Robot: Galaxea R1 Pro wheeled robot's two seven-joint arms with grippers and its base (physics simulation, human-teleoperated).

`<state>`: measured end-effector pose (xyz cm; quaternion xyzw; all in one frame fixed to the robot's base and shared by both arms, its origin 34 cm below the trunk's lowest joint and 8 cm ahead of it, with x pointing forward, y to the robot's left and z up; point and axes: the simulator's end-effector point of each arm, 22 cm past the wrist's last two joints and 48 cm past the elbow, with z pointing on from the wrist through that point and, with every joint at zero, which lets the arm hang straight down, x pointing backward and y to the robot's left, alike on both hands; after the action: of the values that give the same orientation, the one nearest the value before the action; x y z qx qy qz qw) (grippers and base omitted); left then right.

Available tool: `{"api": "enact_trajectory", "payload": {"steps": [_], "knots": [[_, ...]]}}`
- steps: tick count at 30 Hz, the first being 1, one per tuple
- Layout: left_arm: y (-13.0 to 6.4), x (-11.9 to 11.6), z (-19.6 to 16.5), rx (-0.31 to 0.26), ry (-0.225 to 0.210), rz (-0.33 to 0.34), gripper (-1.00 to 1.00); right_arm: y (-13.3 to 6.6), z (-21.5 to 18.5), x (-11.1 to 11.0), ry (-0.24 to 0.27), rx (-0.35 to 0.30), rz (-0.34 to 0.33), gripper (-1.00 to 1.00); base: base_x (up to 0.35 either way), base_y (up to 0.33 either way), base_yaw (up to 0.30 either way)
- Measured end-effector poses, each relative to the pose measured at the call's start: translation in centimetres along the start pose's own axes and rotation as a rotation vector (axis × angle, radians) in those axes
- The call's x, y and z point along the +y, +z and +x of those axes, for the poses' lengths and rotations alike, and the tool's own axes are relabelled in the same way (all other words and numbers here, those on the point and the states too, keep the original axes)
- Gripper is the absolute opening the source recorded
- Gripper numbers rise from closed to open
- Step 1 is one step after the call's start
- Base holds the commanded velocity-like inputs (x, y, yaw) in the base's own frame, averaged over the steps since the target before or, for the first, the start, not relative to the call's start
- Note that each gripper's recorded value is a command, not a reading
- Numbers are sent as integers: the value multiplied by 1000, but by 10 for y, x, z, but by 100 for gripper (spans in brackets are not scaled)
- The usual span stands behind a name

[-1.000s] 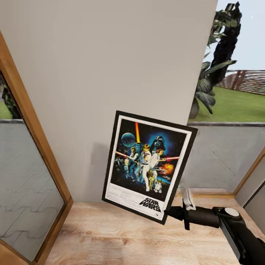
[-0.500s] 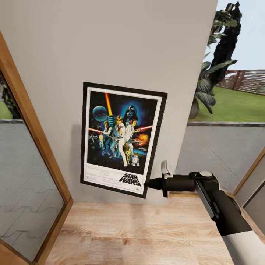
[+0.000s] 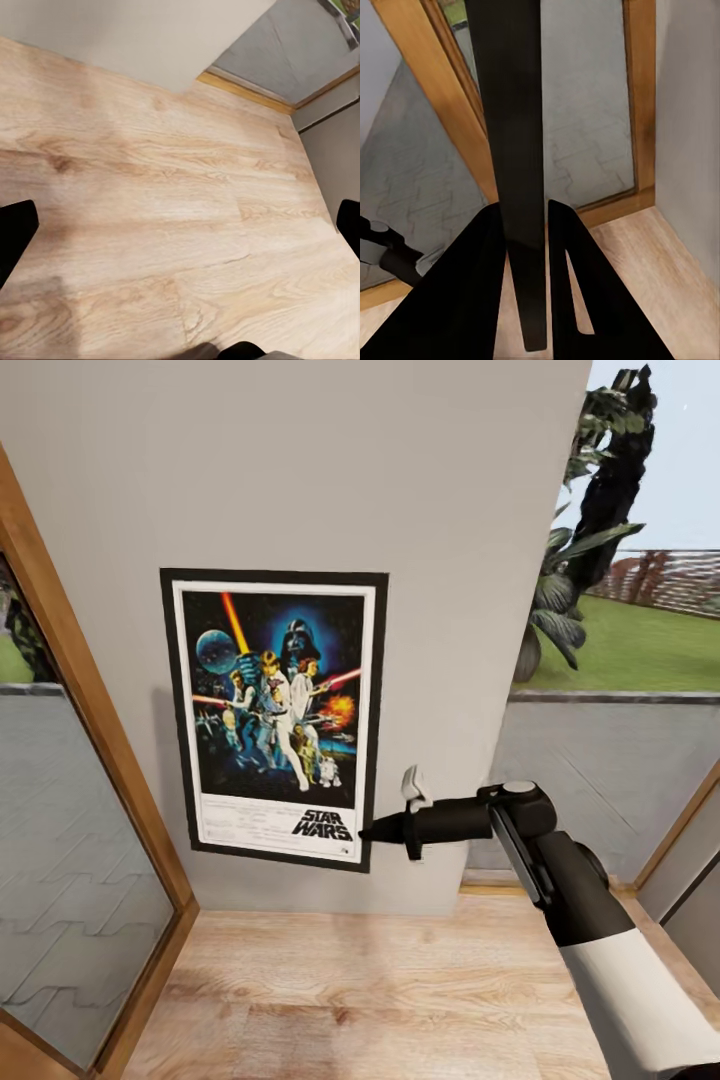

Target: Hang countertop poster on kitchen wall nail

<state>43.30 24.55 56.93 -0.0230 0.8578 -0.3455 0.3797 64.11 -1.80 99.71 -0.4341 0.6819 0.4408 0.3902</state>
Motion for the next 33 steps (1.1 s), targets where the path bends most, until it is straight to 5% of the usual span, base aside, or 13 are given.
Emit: {"api": "enact_trajectory", "payload": {"steps": [17,33], "knots": [[0,7,0,3,2,-35,100,-3,-35,-4,-29,0,15,-100,0,0,0],[0,7,1,3,4,-33,100,-14,-79,-9,-112,-17,42,-100,0,0,0]]}}
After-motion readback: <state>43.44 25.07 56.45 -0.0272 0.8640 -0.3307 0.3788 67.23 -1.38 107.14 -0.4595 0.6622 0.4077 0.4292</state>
